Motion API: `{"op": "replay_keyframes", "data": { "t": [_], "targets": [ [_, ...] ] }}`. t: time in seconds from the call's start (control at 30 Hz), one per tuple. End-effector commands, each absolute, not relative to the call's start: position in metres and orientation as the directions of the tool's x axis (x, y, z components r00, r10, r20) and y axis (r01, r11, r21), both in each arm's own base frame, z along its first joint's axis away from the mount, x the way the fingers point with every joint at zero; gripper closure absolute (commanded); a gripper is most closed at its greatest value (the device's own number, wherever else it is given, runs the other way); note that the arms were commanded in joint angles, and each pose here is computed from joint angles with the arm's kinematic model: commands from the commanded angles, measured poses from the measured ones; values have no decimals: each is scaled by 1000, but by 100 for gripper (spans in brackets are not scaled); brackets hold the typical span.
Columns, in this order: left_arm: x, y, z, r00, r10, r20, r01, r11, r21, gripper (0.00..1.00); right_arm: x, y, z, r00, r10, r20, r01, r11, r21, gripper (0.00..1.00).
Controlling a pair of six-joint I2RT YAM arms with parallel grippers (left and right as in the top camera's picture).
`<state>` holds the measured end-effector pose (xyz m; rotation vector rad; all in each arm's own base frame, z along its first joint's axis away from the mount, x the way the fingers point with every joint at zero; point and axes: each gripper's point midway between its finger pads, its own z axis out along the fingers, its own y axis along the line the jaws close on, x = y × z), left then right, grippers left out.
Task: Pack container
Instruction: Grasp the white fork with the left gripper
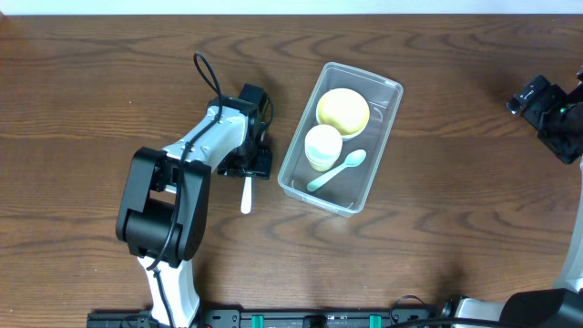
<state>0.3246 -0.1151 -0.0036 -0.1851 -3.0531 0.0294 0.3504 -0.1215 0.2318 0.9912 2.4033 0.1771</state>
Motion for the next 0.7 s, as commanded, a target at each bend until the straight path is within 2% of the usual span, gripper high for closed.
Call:
{"op": "replay_keyframes", "data": {
  "t": [0.0,0.13,0.23,0.4,0.57,0.67],
  "targets": [
    [323,-114,-6,-990,109,90,107,994,-25,39,350,-124,235,-585,687,-431,617,722,312,1],
    [320,-116,-9,-990,95,102,91,995,-38,46,349,-124,235,-585,687,-431,618,722,312,1],
    [316,-121,-11,-989,95,111,88,994,-69,61,350,-124,235,-585,687,-431,617,722,312,1],
    [314,-119,-10,-989,87,123,80,995,-65,94,349,-124,235,-585,687,-431,618,722,312,1],
    [327,-109,21,-995,54,80,48,996,-75,94,350,-124,235,-585,687,-431,618,722,312,1],
    [345,-101,69,-1000,21,-10,22,995,-96,94,349,-124,235,-585,687,-431,618,722,312,1]
  ]
}}
